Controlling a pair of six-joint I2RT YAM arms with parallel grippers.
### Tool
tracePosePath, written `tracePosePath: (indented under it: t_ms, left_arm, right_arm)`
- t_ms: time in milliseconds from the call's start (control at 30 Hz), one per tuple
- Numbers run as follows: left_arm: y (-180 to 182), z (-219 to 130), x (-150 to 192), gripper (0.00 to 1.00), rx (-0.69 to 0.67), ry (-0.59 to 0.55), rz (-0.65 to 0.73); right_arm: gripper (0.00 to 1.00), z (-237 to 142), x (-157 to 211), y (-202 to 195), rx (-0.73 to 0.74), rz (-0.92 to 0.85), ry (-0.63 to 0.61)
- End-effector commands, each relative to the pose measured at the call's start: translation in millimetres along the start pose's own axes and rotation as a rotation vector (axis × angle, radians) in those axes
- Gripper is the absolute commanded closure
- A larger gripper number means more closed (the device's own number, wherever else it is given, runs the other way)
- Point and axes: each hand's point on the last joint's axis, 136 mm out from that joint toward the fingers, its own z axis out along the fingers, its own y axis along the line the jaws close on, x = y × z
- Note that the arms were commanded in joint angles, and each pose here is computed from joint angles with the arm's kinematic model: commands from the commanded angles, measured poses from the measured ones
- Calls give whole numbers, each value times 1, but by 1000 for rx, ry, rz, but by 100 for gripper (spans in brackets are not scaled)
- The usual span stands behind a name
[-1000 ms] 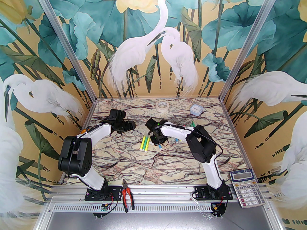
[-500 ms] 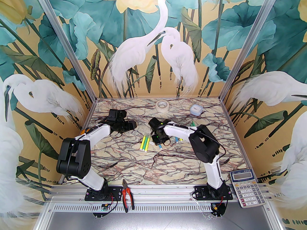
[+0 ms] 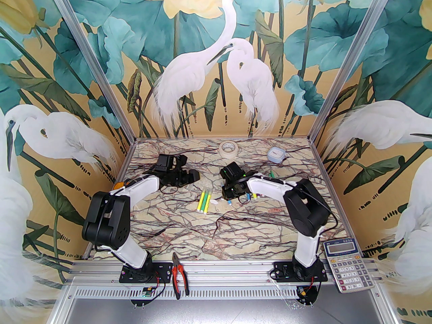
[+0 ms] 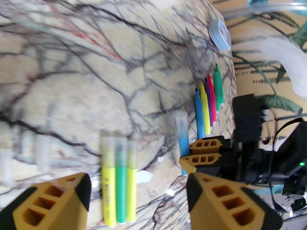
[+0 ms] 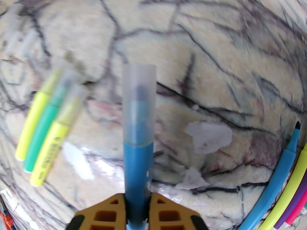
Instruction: Open the pen caps
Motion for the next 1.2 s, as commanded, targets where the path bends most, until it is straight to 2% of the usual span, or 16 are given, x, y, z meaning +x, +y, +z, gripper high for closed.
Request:
tracePosePath:
  t_ms: [0, 400, 667, 1167]
  left_arm:
    - [-25, 9, -4, 32, 94, 23, 26]
    - [-63, 27, 1, 34, 224, 89, 67]
    - [-70, 37, 2, 36, 246, 104, 66]
    - [-80, 46, 1, 52, 288, 125, 59]
  right_arm:
    - [90, -15, -19, 16, -67, -53, -102]
    - [91, -32, -28, 30, -129, -102, -169]
    - [91, -36, -30, 39, -162, -132, -177]
    - [91, -42, -29, 44, -166, -161, -192]
